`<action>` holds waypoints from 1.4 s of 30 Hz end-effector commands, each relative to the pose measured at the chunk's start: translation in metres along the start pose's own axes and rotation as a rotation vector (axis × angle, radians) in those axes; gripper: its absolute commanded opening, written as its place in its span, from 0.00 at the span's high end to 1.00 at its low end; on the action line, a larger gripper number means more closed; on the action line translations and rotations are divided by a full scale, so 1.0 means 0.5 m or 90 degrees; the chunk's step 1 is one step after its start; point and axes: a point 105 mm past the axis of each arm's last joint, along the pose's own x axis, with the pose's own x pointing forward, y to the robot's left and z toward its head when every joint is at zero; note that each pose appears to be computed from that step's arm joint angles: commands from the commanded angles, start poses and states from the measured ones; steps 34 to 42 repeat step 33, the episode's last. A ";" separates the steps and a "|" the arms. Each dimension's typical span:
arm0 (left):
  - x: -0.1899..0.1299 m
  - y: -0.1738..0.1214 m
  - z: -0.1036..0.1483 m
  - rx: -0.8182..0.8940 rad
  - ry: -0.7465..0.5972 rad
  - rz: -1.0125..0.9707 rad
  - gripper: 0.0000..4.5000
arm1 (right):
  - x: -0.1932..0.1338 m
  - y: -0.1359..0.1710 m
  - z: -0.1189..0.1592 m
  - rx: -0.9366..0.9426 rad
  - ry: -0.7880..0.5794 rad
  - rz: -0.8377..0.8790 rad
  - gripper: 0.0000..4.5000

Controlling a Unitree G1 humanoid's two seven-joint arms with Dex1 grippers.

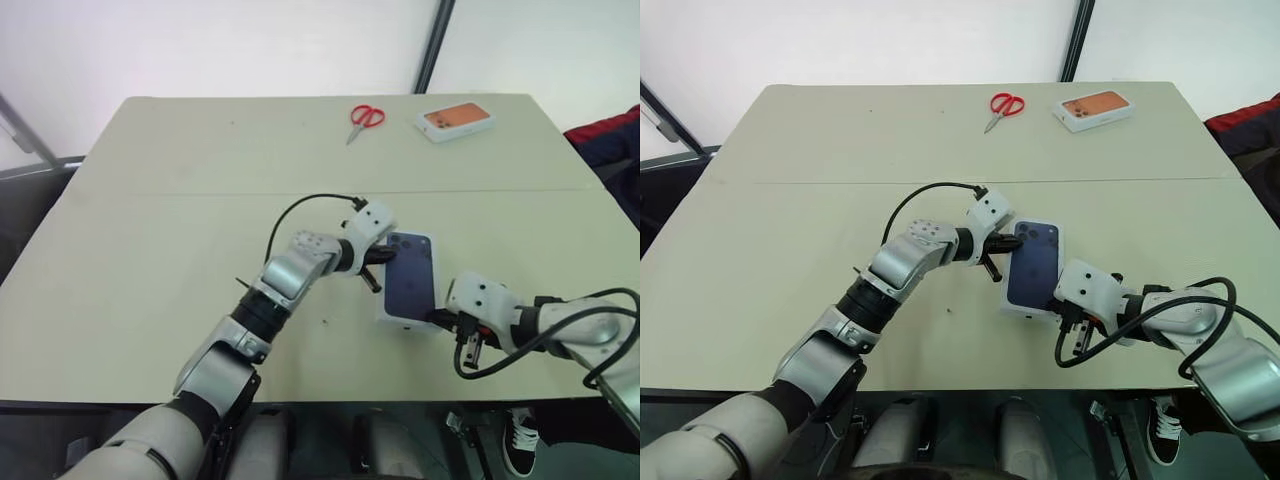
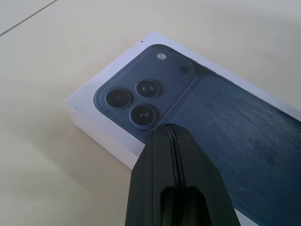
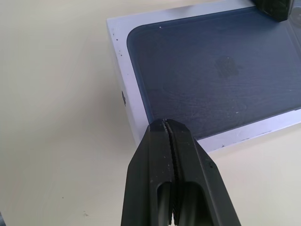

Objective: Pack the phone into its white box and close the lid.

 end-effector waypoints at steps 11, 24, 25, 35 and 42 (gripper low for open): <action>-0.304 0.166 -0.008 -0.014 -0.184 0.274 1.00 | -0.048 -0.208 0.080 0.113 -0.211 -0.301 0.99; -0.533 0.210 -0.158 -0.038 -0.096 0.439 1.00 | -0.005 -0.219 0.058 0.144 -0.244 -0.224 0.99; -0.538 0.210 -0.161 -0.040 -0.095 0.448 1.00 | 0.000 -0.220 0.059 0.144 -0.246 -0.221 0.99; -0.557 0.200 -0.177 -0.054 -0.088 0.479 1.00 | 0.018 -0.223 0.079 0.136 -0.266 -0.209 0.99; -0.557 0.200 -0.177 -0.054 -0.088 0.479 1.00 | 0.018 -0.223 0.079 0.136 -0.266 -0.209 0.99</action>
